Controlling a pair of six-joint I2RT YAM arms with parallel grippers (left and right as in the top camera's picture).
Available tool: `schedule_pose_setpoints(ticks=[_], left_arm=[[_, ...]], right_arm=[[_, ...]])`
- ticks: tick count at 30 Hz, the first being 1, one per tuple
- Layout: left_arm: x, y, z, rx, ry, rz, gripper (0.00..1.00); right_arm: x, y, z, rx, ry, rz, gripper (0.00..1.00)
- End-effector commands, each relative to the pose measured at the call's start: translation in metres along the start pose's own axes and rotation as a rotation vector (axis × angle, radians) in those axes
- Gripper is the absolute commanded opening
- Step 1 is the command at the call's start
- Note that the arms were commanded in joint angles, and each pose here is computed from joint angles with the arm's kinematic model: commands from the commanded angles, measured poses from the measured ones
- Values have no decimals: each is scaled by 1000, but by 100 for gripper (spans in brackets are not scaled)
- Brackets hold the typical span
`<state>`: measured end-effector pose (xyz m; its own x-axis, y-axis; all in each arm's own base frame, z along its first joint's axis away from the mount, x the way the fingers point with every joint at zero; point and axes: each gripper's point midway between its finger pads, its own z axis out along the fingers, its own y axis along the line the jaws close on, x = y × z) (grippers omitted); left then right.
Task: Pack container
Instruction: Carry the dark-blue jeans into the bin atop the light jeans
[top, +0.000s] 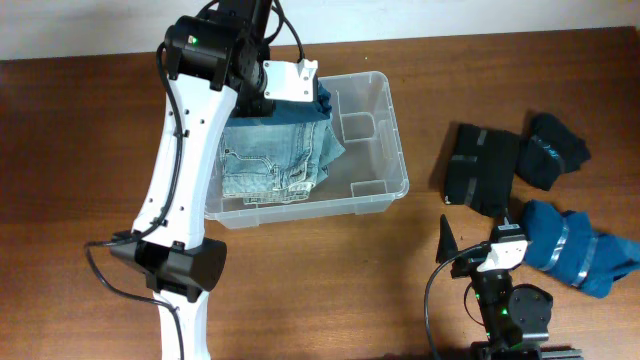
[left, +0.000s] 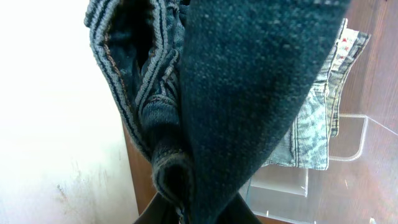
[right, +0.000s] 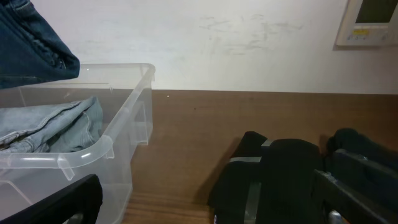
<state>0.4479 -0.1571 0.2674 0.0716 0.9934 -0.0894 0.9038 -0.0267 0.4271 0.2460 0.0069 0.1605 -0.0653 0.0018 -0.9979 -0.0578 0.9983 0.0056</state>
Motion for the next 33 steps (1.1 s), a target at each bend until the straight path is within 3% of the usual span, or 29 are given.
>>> schedule_pose_setpoints(ticks=[1, 14, 19, 25, 27, 29, 30, 33], left_arm=[[4, 11, -23, -79, 7, 25, 0], [4, -9, 24, 35, 18, 31, 1], [0, -40, 42, 171, -11, 32, 2], [-14, -78, 32, 342, -108, 12, 31], [-15, -89, 28, 398, -116, -35, 52], [-15, -89, 28, 406, -87, -178, 76], [-15, -90, 28, 409, -79, -212, 82], [-15, -90, 28, 413, -67, -270, 85]], right_arm=[[2, 1, 0, -8, 1, 2, 98], [2, 1, 0, -8, 1, 2, 98], [2, 1, 0, -8, 1, 2, 98], [2, 1, 0, -8, 1, 2, 99], [2, 1, 0, -8, 1, 2, 98], [2, 1, 0, -8, 1, 2, 98], [2, 1, 0, -8, 1, 2, 98], [2, 1, 0, -8, 1, 2, 98]])
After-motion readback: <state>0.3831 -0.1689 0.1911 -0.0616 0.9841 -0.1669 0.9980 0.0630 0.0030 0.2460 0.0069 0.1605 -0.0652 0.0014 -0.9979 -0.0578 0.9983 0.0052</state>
